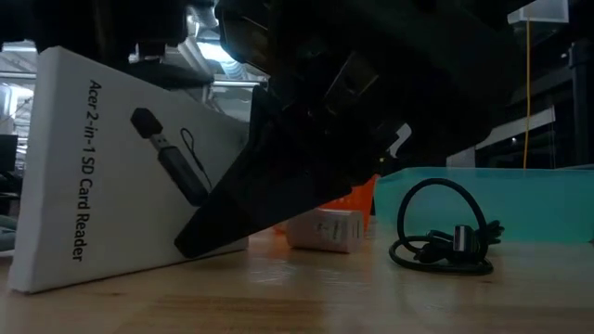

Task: Pick and place items into bin
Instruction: Put the white card reader box into the light blue bin

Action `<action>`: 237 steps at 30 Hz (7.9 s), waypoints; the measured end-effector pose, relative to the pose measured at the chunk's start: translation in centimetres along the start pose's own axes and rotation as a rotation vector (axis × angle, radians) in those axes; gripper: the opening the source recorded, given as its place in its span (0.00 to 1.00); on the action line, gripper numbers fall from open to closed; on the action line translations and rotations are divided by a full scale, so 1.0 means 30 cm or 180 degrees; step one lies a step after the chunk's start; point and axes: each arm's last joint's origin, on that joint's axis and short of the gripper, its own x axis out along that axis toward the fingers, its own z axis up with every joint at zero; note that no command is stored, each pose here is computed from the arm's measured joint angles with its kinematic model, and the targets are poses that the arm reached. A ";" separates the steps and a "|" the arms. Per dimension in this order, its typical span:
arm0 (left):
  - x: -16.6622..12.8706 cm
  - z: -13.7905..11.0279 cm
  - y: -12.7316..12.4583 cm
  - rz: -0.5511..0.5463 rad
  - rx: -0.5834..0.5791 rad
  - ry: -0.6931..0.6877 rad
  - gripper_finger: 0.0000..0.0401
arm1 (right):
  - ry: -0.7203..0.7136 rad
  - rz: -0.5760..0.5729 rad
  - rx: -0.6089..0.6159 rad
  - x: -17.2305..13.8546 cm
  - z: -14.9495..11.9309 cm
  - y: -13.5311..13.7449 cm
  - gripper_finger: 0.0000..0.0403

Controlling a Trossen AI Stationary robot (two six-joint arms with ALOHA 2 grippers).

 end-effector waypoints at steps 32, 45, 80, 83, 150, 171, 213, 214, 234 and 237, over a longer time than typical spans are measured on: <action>-0.125 0.129 -0.291 0.1345 0.1446 0.0720 0.40 | 0.0653 -0.0507 -0.0125 -0.141 -0.029 0.071 0.00; 0.058 0.089 -0.312 0.2231 0.1412 0.1644 0.40 | 0.0584 -0.0669 -0.0122 -0.183 -0.030 0.117 0.00; 0.160 0.111 -0.294 0.2371 0.0345 0.1388 0.50 | 0.0544 -0.0624 -0.0193 -0.193 -0.040 0.155 0.00; 0.160 0.111 -0.294 0.2371 0.0345 0.1388 0.50 | 0.0544 -0.0624 -0.0192 -0.193 -0.040 0.155 0.00; -0.086 0.319 -0.437 0.2070 0.1864 0.0888 0.07 | 0.0434 -0.0636 -0.0264 -0.312 -0.039 0.259 0.00; 0.056 0.526 -0.276 0.1232 0.2240 0.0371 0.07 | 0.0144 -0.1434 0.0294 -0.551 -0.216 0.447 0.00; 0.344 0.801 0.286 0.0006 0.1408 -0.0739 0.07 | -0.0132 -0.1902 0.0376 -0.566 -0.222 0.406 0.00; 0.351 0.806 0.291 0.0010 0.1405 -0.0746 0.07 | -0.0120 -0.1917 0.0364 -0.566 -0.222 0.404 0.00; 0.363 0.849 0.369 0.0229 0.1148 -0.0746 0.22 | 0.0082 -0.2147 0.0165 -0.569 -0.223 0.361 0.00; 0.364 0.849 0.369 0.0227 0.1149 -0.0738 0.26 | 0.0088 -0.2151 0.0156 -0.570 -0.223 0.361 0.00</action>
